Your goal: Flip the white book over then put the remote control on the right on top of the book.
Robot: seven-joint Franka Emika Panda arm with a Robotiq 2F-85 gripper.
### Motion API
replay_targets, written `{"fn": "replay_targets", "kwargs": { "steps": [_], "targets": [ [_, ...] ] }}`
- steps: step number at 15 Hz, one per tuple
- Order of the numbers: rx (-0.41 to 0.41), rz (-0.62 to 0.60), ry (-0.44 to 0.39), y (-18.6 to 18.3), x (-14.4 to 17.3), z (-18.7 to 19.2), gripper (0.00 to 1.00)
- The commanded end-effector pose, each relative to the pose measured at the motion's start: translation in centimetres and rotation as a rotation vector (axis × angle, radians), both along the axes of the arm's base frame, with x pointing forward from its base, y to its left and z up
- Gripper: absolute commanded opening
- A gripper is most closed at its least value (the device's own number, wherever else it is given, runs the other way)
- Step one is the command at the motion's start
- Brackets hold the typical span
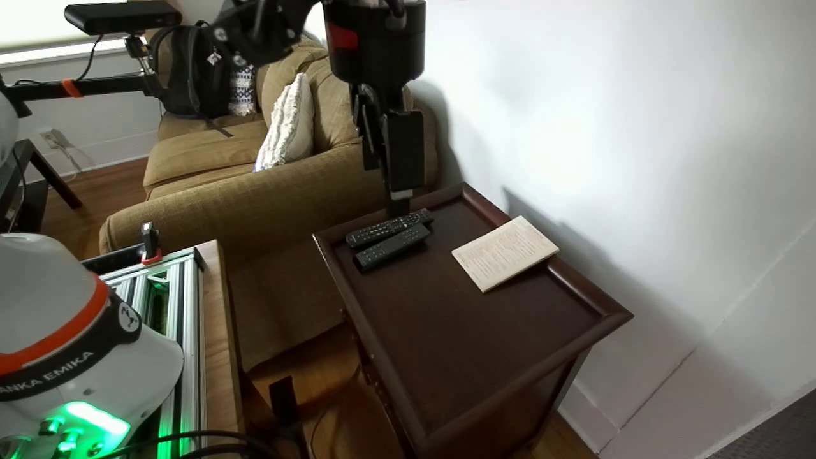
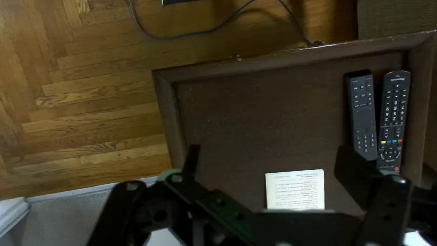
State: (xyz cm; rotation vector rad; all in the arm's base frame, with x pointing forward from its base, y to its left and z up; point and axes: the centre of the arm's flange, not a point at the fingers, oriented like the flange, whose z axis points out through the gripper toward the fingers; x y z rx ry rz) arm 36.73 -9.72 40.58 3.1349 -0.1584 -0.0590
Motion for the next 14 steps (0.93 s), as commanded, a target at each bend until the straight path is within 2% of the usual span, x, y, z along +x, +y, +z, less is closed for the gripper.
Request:
{"fn": "replay_targets", "kwargs": {
  "steps": [1,5,6,8,10,14],
  "targets": [
    [0.002,0.013,0.003,-0.1,0.2,-0.3,1.0],
    [0.001,0.026,0.004,-0.2,0.6,-0.2,1.0],
    [0.031,-0.026,0.016,-1.4,1.5,-1.3,1.0],
    [0.13,-0.004,0.032,-3.2,3.6,-3.9,1.0],
    [0.224,0.024,-0.036,-4.7,6.0,-5.9,1.0],
    [0.288,0.097,-0.15,-6.9,10.9,-9.6,1.0]
  ]
}}
